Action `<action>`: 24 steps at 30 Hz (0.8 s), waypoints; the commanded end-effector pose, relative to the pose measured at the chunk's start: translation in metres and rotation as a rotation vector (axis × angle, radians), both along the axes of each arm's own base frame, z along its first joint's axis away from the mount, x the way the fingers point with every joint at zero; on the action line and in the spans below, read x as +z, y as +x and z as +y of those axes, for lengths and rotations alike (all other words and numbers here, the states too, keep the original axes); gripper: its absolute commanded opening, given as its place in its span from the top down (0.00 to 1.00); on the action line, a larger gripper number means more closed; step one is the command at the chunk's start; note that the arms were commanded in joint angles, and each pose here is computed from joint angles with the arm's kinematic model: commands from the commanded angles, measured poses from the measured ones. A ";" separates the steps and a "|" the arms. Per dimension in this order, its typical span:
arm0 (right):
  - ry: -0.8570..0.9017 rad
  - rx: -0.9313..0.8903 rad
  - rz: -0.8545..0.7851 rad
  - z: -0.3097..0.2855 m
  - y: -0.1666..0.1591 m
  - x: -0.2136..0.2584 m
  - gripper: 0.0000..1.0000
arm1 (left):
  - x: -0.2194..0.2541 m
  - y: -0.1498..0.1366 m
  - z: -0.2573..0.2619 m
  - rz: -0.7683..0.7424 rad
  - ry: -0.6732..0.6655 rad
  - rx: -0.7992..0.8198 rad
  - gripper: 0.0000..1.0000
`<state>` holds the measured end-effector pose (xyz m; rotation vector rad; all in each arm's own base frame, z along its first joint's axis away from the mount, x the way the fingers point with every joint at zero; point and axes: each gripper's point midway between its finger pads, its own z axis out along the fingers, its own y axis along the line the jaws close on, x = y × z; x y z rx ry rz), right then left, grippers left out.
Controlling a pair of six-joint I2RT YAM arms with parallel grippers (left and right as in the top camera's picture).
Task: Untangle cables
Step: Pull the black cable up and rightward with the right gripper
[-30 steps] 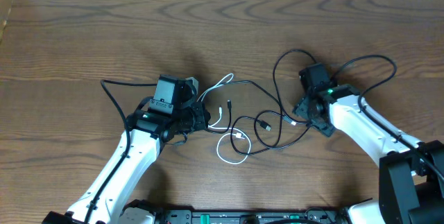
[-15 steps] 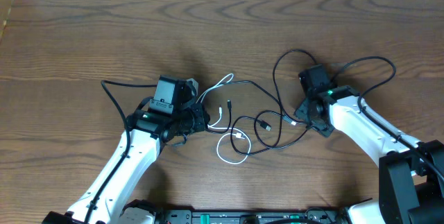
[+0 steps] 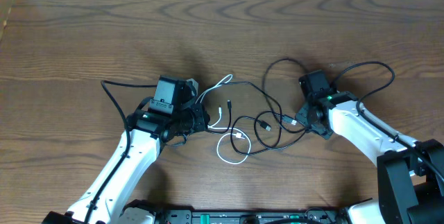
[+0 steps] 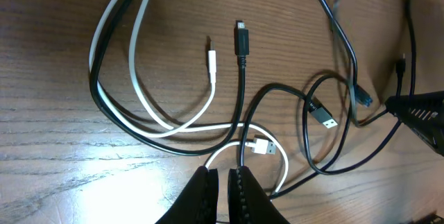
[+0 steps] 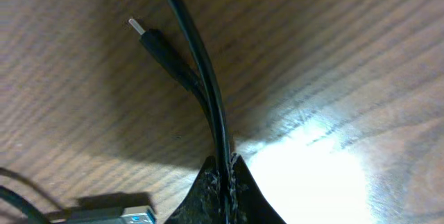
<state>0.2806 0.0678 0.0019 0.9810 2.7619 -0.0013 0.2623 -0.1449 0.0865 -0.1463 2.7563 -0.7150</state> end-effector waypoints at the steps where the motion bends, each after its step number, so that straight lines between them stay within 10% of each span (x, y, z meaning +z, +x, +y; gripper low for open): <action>1: 0.023 0.071 -0.049 0.010 0.013 0.014 0.99 | -0.006 -0.003 0.002 0.010 0.019 -0.005 0.88; 11: 0.058 0.284 -0.532 0.031 0.076 0.193 0.99 | -0.006 -0.003 0.002 0.010 0.019 -0.005 0.87; 24: -0.087 0.369 -0.756 -0.001 0.049 0.358 0.99 | -0.006 -0.003 0.002 0.010 0.019 -0.005 0.87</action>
